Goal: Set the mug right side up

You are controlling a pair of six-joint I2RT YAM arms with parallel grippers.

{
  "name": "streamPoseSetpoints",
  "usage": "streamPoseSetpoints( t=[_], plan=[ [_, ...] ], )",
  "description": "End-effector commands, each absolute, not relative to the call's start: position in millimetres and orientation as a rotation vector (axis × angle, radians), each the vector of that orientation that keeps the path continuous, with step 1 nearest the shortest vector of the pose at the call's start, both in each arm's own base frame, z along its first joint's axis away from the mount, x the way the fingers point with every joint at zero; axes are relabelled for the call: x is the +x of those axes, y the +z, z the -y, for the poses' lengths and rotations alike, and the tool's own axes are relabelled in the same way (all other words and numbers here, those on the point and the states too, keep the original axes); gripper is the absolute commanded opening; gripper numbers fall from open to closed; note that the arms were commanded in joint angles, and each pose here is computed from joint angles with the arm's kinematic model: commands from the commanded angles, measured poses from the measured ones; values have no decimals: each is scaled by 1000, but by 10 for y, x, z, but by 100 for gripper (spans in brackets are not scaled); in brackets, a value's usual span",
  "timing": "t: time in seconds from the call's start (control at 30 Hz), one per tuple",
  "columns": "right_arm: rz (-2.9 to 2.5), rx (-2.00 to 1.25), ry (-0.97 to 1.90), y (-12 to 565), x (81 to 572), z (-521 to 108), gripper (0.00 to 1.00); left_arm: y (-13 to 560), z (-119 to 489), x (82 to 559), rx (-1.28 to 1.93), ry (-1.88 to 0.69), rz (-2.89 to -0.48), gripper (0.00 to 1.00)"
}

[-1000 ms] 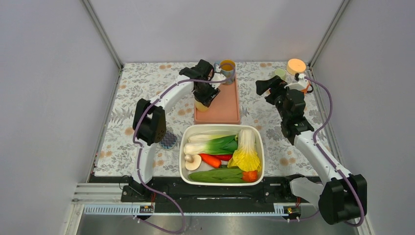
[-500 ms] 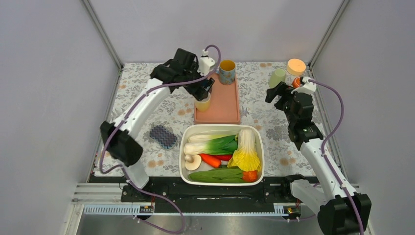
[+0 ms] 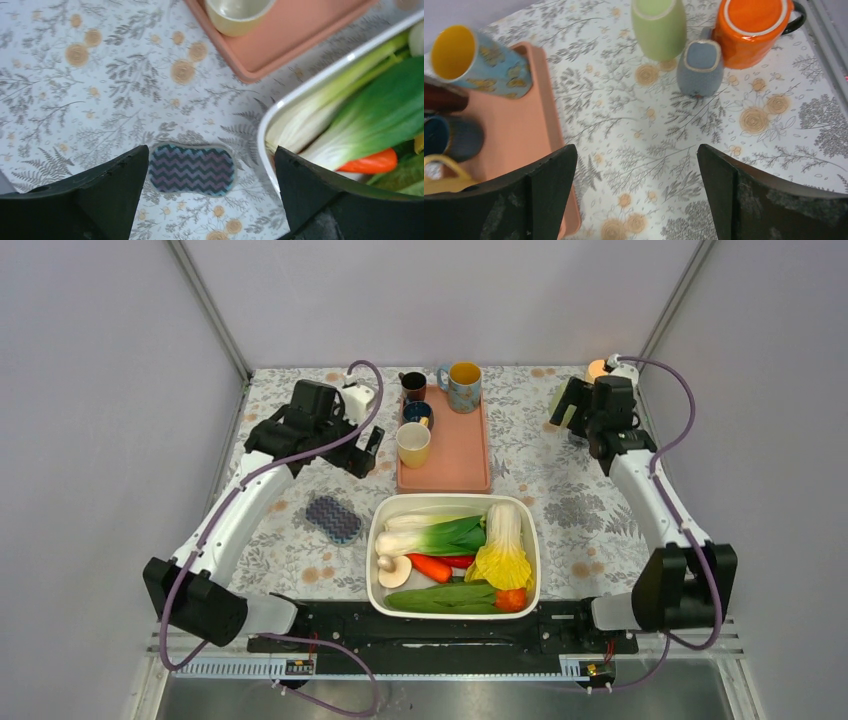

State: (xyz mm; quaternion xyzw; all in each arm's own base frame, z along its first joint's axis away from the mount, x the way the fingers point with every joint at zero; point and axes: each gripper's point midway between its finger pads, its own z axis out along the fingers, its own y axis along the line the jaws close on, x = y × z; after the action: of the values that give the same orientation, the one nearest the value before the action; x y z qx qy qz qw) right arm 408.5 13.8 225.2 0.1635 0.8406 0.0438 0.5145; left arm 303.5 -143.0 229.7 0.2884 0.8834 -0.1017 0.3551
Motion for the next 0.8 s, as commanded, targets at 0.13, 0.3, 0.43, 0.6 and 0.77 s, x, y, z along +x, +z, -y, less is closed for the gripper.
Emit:
streamPoseSetpoints(
  t=[0.13, 0.3, 0.43, 0.6, 0.77],
  plan=[
    [-2063, 546, -225, 2092, 4538, 508, 99, 2686, 1116, 3890, 556, -69, -2106, 99],
    [-2191, 537, -242, 1765, 4744, 471, 100, 2445, 1265, 3975, 562, -171, -2214, 99],
    [-2241, 556, -340, 1500, 4864, 576, 99, 2513, 1398, 4076, 577, -230, -2146, 99],
    [-2320, 510, -382, 1201, 5011, 584, 96, 2537, 1428, 4149, 509, -250, -2127, 99],
    [-2350, 512, -415, 1036, 5142, 757, 94, 2510, 1550, 4291, 420, -306, -2167, 99]
  ],
)
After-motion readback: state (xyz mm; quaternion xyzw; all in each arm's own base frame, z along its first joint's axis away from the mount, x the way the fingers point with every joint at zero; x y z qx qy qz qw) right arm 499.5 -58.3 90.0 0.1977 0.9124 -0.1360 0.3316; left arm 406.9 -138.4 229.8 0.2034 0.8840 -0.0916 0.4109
